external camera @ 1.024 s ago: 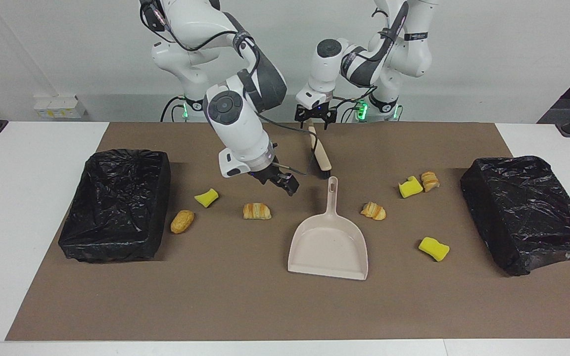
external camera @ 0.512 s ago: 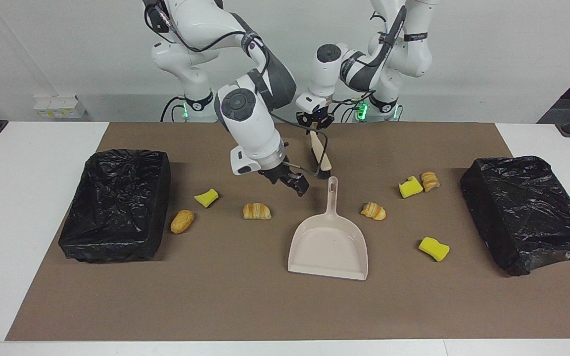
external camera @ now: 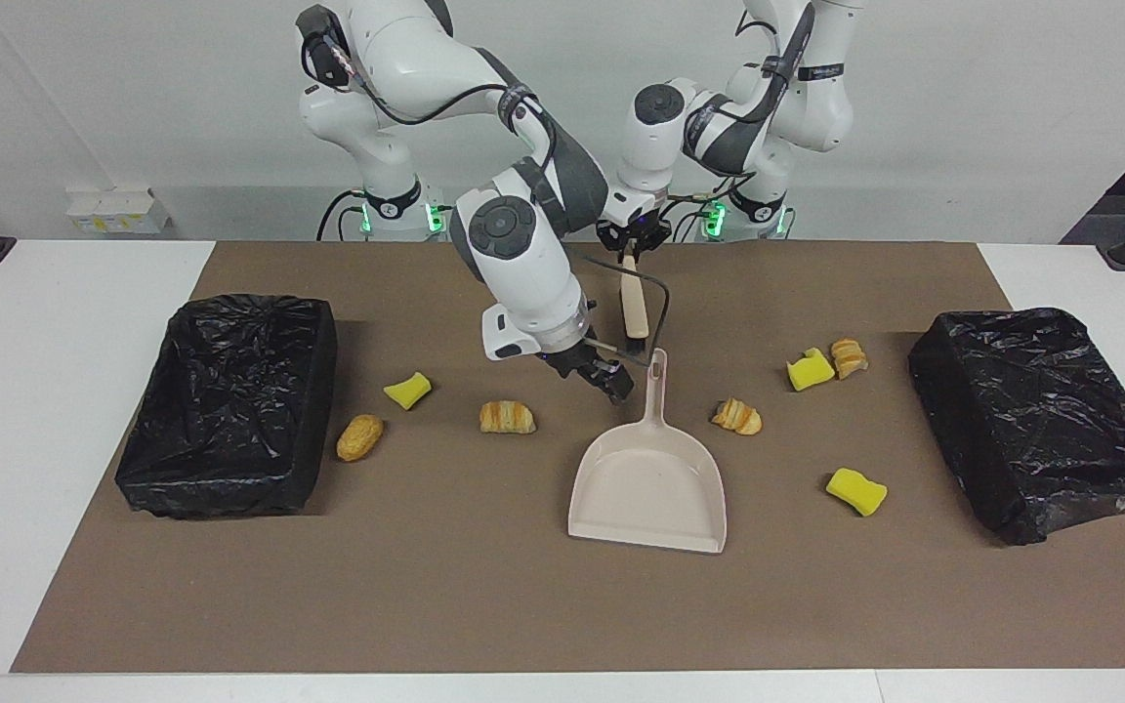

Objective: Sweep and dump trash in bin

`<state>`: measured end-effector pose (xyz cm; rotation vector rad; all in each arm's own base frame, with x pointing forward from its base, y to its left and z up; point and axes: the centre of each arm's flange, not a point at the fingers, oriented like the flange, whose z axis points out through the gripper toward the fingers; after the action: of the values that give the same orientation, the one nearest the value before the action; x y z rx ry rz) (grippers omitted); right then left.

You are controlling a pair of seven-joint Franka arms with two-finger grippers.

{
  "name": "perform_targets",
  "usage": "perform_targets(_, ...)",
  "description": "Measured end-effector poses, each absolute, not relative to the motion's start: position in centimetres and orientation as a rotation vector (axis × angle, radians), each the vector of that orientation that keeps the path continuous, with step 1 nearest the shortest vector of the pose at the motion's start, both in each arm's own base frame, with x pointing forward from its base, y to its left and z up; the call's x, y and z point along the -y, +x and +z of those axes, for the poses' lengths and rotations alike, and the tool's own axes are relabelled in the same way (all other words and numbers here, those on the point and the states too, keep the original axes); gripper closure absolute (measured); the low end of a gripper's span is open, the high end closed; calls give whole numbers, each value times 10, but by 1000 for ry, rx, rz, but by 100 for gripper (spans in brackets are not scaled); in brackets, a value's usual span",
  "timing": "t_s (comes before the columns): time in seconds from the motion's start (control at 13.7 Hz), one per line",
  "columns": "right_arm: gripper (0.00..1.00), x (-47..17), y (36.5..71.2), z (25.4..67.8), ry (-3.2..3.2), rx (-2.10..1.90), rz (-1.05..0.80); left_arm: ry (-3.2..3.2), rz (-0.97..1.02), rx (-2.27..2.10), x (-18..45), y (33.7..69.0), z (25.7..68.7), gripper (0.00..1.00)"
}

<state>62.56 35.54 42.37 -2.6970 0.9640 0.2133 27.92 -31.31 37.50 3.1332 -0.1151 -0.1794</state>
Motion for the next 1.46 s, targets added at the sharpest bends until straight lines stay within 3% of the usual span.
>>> perform_targets(0.22,0,-391,619,412,-2769,-957,190,3164,-163,244,254,321,397,74)
perform_targets(0.66,0,-476,562,371,-2987,-688,139,3138,-88,475,115,408,423,74)
perform_targets(0.95,5,-479,564,358,-3023,-529,146,3122,-88,575,55,432,426,74)
perform_targets(1.02,12,-480,564,356,-3025,-517,148,3118,-95,589,50,433,425,74)
perform_targets(1.17,40,-483,562,354,-3028,-500,151,3114,-103,601,49,434,423,74)
perform_targets(1.32,60,-483,562,354,-3029,-483,150,3114,-104,606,49,434,422,74)
perform_targets(1.46,66,-483,563,353,-3032,-470,147,3114,-100,605,48,435,423,74)
